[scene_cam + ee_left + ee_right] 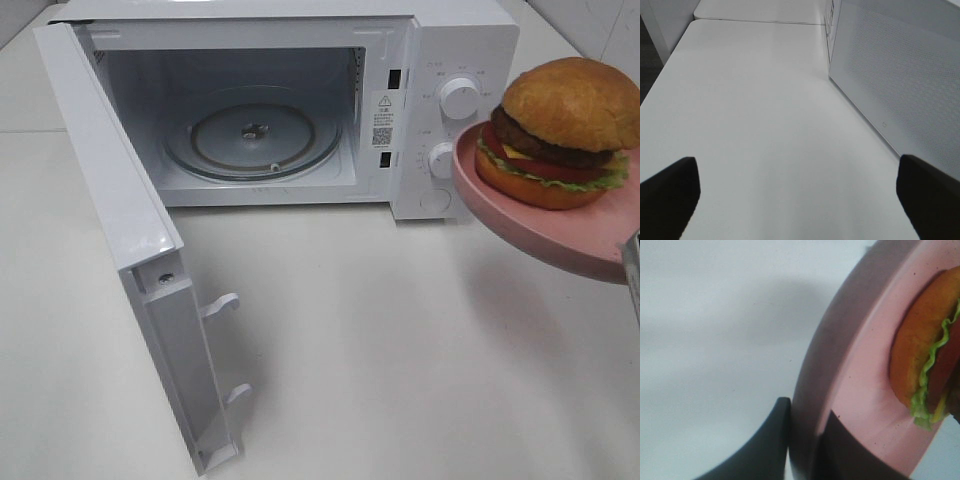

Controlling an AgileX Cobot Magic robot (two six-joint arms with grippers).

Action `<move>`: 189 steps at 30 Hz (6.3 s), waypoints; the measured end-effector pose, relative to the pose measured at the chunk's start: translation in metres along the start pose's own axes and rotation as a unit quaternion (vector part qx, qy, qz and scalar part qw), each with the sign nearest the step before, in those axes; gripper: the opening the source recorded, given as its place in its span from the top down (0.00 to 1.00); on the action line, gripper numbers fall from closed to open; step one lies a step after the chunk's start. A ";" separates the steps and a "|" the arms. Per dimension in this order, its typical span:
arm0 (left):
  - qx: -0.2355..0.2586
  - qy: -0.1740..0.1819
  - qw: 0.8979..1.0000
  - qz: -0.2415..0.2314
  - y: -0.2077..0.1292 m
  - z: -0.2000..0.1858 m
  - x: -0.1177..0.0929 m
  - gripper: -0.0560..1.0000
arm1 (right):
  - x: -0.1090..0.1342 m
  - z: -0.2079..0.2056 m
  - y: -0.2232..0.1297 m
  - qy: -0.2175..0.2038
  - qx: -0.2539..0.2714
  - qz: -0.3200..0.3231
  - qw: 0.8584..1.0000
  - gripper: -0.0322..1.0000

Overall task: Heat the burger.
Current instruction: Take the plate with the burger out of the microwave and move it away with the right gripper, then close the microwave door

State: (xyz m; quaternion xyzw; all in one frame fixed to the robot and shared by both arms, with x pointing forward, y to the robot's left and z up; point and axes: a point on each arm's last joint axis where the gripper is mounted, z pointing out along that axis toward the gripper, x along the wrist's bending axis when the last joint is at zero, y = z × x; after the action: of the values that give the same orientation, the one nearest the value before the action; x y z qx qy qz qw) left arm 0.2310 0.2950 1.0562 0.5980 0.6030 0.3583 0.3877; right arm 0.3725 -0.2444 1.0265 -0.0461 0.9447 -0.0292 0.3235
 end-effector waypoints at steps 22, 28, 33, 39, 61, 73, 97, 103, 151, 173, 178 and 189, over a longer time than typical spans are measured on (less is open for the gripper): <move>0.000 0.000 1.000 0.000 0.000 0.000 0.000 0.01 | 0.001 -0.002 -0.019 -0.018 0.103 0.221 0.970 0.91; 0.000 0.000 1.000 0.000 0.000 0.000 0.000 0.01 | 0.000 -0.002 -0.023 -0.036 0.125 0.294 0.947 0.91; 0.000 0.000 1.000 0.000 0.000 0.000 0.000 0.01 | 0.002 0.003 -0.025 -0.030 0.164 0.333 0.928 0.91; 0.000 0.000 1.000 0.000 0.000 0.000 0.000 0.01 | 0.002 0.015 -0.020 -0.014 0.193 0.349 0.917 0.91; 0.000 0.000 1.000 0.000 0.000 0.000 0.000 0.01 | 0.016 0.090 0.007 0.017 0.333 0.455 0.826 0.90; 0.000 0.000 1.000 0.000 0.000 0.000 0.000 0.01 | 0.027 0.124 0.017 0.007 0.349 0.511 0.785 0.89; 0.000 0.000 1.000 0.000 0.000 0.000 0.000 0.01 | 0.024 0.152 -0.003 0.036 0.379 0.528 0.759 0.78; 0.000 0.000 1.000 0.000 0.000 0.000 0.000 0.01 | 0.014 0.151 0.002 0.049 0.381 0.530 0.756 0.56; 0.000 0.000 1.000 0.000 0.000 0.000 0.000 0.01 | 0.023 -0.079 -0.030 0.078 -0.058 0.607 0.788 0.20; 0.000 0.000 1.000 0.000 0.000 0.000 0.000 0.01 | 0.092 -0.094 -0.053 -0.098 -0.148 0.702 0.690 0.22; 0.000 0.000 1.000 0.000 0.000 0.000 0.000 0.01 | 0.097 -0.098 -0.053 -0.121 -0.156 0.710 0.676 0.23; 0.000 0.000 1.000 0.000 0.000 0.000 0.000 0.01 | 0.102 -0.101 -0.054 -0.143 -0.154 0.719 0.663 0.23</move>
State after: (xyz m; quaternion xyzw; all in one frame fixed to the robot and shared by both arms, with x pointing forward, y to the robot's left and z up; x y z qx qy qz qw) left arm 0.2310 0.2950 1.0562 0.5980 0.6030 0.3583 0.3877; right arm 0.2341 -0.3058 1.0492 0.5941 0.6176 0.3655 0.3634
